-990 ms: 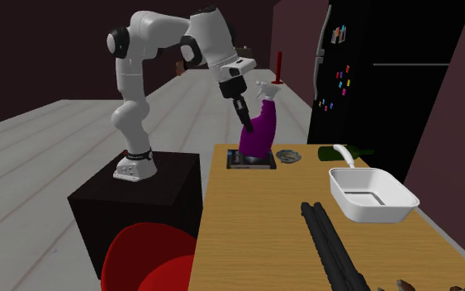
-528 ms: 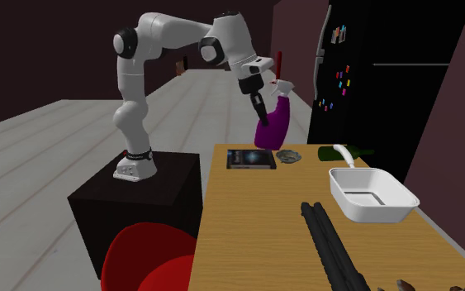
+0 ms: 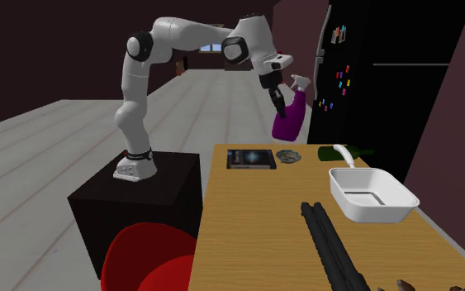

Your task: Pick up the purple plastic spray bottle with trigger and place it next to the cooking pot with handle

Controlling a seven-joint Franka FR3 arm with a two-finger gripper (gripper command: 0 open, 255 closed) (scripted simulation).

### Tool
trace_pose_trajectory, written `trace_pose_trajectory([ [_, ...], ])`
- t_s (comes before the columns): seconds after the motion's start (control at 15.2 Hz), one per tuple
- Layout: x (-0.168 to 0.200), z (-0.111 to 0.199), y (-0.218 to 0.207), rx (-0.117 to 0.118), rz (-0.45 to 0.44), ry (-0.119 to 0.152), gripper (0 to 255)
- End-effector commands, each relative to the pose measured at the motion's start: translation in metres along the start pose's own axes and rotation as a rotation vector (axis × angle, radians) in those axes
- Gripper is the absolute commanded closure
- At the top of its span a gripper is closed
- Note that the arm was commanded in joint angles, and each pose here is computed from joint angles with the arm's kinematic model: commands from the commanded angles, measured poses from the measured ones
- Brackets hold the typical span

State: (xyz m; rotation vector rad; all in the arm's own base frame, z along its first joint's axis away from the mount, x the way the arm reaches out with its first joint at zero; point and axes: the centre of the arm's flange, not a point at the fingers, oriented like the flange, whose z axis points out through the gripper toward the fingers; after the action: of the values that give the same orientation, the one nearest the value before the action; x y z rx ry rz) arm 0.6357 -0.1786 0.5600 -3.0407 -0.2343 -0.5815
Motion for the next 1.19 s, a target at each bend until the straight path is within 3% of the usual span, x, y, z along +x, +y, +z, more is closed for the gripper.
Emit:
trace_pose_trajectory([
  [0.0,0.019,0.007,-0.02,0.0,0.001,0.0,255],
  [0.66,0.108,0.043,-0.114,0.0,0.001,0.0,255],
  [1.12,0.094,0.077,-0.114,0.0,0.001,0.0,255],
])
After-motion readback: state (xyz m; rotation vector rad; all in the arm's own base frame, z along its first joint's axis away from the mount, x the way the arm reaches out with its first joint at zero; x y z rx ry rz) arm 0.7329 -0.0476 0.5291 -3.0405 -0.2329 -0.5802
